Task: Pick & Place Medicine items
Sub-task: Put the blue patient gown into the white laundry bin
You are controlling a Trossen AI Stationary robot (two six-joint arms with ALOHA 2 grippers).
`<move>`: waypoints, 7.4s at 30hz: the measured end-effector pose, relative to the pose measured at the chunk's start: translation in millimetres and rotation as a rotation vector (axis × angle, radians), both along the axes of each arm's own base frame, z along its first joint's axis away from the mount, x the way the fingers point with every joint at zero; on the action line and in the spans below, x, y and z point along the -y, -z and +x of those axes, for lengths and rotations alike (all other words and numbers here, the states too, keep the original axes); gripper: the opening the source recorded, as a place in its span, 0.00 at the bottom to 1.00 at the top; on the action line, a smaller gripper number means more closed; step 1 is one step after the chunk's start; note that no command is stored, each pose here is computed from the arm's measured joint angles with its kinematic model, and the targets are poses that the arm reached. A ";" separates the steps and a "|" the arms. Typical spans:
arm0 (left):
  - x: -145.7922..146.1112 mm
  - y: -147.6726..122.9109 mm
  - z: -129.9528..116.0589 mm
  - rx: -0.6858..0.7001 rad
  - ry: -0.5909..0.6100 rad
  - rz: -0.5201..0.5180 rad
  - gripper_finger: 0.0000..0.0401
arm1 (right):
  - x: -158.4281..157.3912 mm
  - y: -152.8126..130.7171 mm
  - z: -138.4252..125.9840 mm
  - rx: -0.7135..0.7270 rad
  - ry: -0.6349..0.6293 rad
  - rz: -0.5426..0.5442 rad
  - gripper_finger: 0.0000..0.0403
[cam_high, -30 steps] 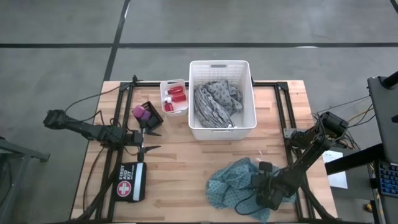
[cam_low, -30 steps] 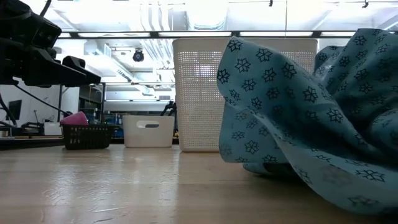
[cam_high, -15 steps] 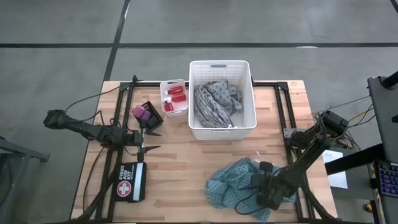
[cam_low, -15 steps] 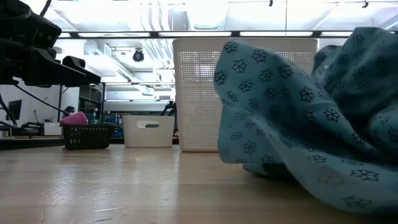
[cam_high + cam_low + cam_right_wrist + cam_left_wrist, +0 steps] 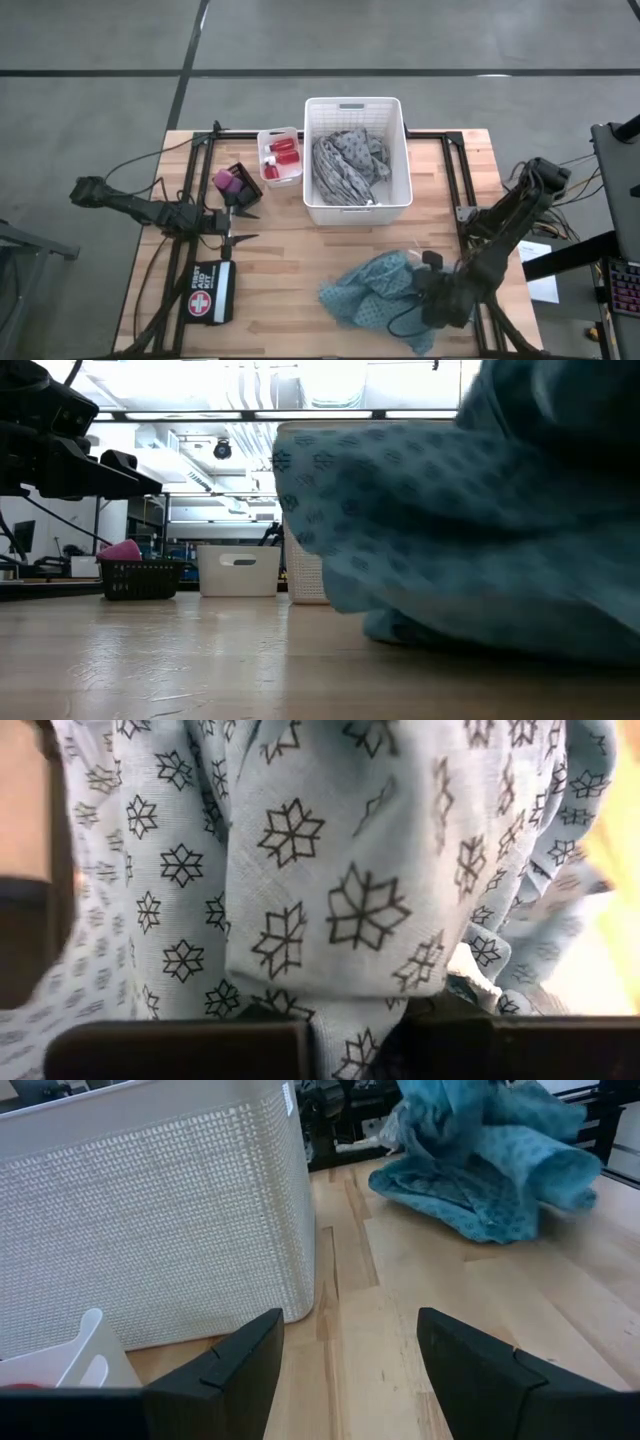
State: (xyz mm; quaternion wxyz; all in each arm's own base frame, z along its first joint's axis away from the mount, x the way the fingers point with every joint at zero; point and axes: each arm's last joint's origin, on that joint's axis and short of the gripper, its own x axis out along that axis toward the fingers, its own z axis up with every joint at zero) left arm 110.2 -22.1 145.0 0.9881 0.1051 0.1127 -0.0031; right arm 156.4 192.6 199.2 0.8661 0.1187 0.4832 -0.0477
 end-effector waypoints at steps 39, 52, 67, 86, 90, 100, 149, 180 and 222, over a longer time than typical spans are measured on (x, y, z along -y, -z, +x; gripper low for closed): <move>0.0 0.0 0.0 0.000 0.000 0.000 0.59 | 23.1 -68.6 -5.0 0.539 -0.045 -0.197 0.07; 0.0 0.0 0.0 0.000 0.000 0.000 0.59 | 38.0 -126.3 -14.5 0.855 -0.082 -0.186 0.07; 0.0 0.0 0.0 0.000 0.000 0.000 0.59 | 70.8 -170.7 -39.7 1.071 -0.114 -0.138 0.07; 0.0 0.0 0.0 0.000 0.000 0.000 0.59 | 60.9 -152.7 -32.6 0.960 -0.143 -0.158 0.07; 0.0 0.1 0.0 -0.001 0.000 0.000 0.59 | 58.6 -148.7 -30.4 0.939 -0.188 -0.239 0.07; 0.0 0.0 0.0 0.000 0.000 0.000 0.59 | 66.0 -161.0 -26.6 0.970 0.009 -0.492 0.07; 0.0 0.0 0.0 0.000 0.000 0.000 0.59 | 240.4 -286.0 91.8 1.221 0.198 -0.965 0.07; 0.0 0.0 0.0 0.000 0.000 0.000 0.59 | 319.8 -305.0 180.0 0.609 0.254 -0.925 0.07; 0.0 0.0 0.0 0.000 0.000 0.000 0.59 | 357.6 -85.6 220.1 -0.465 0.386 -0.147 0.07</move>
